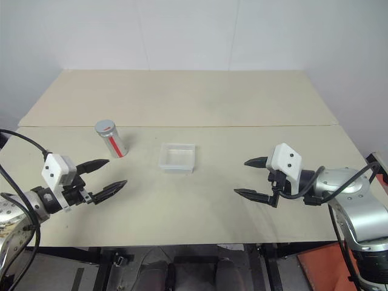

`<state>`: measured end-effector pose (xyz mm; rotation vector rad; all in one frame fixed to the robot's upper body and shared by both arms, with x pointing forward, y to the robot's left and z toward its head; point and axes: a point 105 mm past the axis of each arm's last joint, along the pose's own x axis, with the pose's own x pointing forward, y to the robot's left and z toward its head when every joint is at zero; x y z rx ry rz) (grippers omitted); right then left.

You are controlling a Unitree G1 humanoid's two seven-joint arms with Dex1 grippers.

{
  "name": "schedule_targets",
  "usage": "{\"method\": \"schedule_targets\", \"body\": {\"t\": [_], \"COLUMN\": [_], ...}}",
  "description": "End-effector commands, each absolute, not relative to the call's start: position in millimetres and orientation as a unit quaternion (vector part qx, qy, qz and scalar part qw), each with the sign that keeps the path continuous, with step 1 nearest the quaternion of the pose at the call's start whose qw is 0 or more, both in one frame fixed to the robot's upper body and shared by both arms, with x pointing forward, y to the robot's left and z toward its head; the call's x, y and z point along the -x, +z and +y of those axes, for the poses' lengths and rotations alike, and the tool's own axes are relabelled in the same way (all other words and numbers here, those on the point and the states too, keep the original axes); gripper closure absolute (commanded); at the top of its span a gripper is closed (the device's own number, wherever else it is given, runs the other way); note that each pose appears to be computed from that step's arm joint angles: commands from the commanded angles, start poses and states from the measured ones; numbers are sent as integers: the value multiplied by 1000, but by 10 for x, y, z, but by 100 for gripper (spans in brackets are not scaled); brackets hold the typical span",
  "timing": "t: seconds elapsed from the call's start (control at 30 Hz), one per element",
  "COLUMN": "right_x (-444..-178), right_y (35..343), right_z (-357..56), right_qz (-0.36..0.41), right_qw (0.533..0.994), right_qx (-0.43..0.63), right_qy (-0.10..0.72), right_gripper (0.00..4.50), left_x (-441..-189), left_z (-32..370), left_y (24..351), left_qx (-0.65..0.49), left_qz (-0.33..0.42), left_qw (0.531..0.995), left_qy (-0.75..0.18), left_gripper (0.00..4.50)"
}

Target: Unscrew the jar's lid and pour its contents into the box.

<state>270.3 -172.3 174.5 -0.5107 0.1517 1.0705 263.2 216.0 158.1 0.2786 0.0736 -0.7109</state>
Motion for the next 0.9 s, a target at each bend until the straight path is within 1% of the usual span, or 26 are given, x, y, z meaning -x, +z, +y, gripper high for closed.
{"method": "schedule_targets", "body": {"t": [0.03,0.33,0.47,0.57,0.67,0.73,0.77,0.9], "right_x": [-2691,-2703,-2709,-2716,-2720,-2724,-2725,-2735], "right_y": [1898,1886,1887,1891,1919,1927,1927,1934], "right_z": [-1700,-1679,-1686,-1692,-1711,-1720,-1721,-1709], "right_qz": [42,43,43,43,40,40,40,38], "right_qw": [826,823,822,822,823,823,823,822], "right_qx": [259,260,261,264,267,267,268,268], "right_qy": [500,504,504,503,501,500,500,500], "right_gripper": [0,0,0,0,0,0,0,0], "left_x": [-2590,-2597,-2641,-2740,-2779,-2845,-2886,-3160], "left_z": [2126,2139,2162,2182,2186,2140,2096,2031], "left_y": [1711,1733,1753,1696,1643,1649,1652,1700], "left_qx": [-160,-163,-152,-109,-81,-64,-64,-70], "left_qz": [21,24,6,-28,-63,-92,-101,-130], "left_qw": [916,910,926,961,982,990,991,988], "left_qy": [-366,-380,-346,-251,-157,-86,-65,34], "left_gripper": [1,1,1,1,1,1,1,1]}}
